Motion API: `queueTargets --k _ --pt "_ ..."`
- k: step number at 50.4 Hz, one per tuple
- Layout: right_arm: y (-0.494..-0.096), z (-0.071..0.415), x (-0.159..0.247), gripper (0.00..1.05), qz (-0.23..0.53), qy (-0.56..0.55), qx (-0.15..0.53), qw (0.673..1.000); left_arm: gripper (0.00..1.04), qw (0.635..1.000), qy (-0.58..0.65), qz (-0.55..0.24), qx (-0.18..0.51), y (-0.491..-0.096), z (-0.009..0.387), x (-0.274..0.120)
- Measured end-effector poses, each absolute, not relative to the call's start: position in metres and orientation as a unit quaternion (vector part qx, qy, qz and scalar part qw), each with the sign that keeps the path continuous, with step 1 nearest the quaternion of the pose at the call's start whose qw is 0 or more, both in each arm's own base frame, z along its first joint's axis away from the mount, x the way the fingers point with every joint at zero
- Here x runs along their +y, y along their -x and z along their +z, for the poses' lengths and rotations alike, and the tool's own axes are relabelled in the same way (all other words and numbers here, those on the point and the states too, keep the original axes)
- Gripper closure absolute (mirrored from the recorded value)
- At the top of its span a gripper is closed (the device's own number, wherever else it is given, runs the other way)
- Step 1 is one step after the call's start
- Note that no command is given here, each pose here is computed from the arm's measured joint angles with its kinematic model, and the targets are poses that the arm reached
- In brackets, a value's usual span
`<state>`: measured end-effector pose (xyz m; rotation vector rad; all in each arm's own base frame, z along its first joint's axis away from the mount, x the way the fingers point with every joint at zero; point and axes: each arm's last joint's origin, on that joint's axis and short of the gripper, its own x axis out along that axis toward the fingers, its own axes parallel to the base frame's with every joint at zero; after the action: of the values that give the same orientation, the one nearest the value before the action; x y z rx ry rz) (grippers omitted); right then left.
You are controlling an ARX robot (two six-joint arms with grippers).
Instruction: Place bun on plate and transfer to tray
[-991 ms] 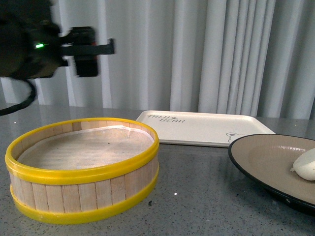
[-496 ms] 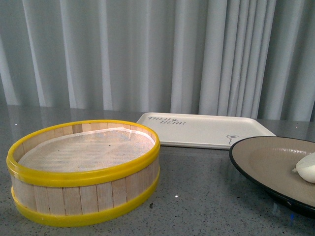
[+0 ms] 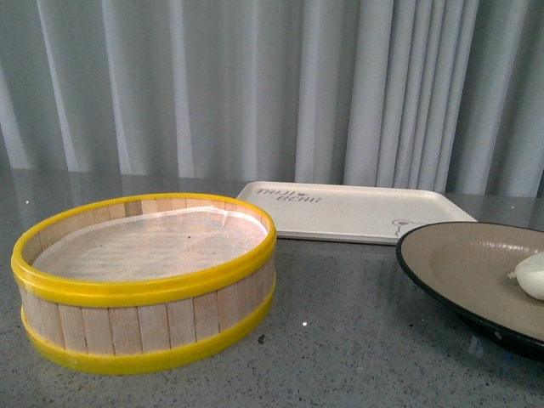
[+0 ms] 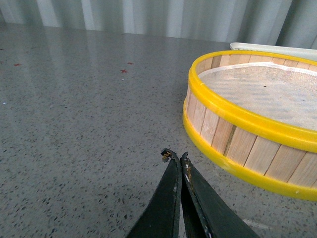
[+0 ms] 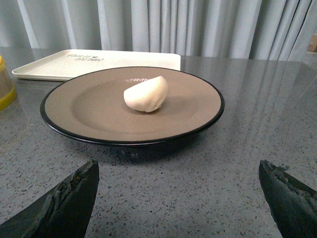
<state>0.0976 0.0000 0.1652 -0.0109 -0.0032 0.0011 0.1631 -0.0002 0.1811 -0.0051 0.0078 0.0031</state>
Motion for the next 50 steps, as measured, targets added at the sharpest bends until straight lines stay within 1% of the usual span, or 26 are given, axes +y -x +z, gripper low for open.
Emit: queueTargets --k 14,50 --pt "-0.098 0.165 0.0 0.08 0.001 0.005 -0.002 1.0 1.01 1.0 0.003 0.0 -0.003 -0.142 0.169 0.0" --pt "-0.098 0.165 0.0 0.08 0.001 0.005 -0.002 1.0 1.01 1.0 0.002 -0.001 -0.015 -0.113 0.176 0.0"
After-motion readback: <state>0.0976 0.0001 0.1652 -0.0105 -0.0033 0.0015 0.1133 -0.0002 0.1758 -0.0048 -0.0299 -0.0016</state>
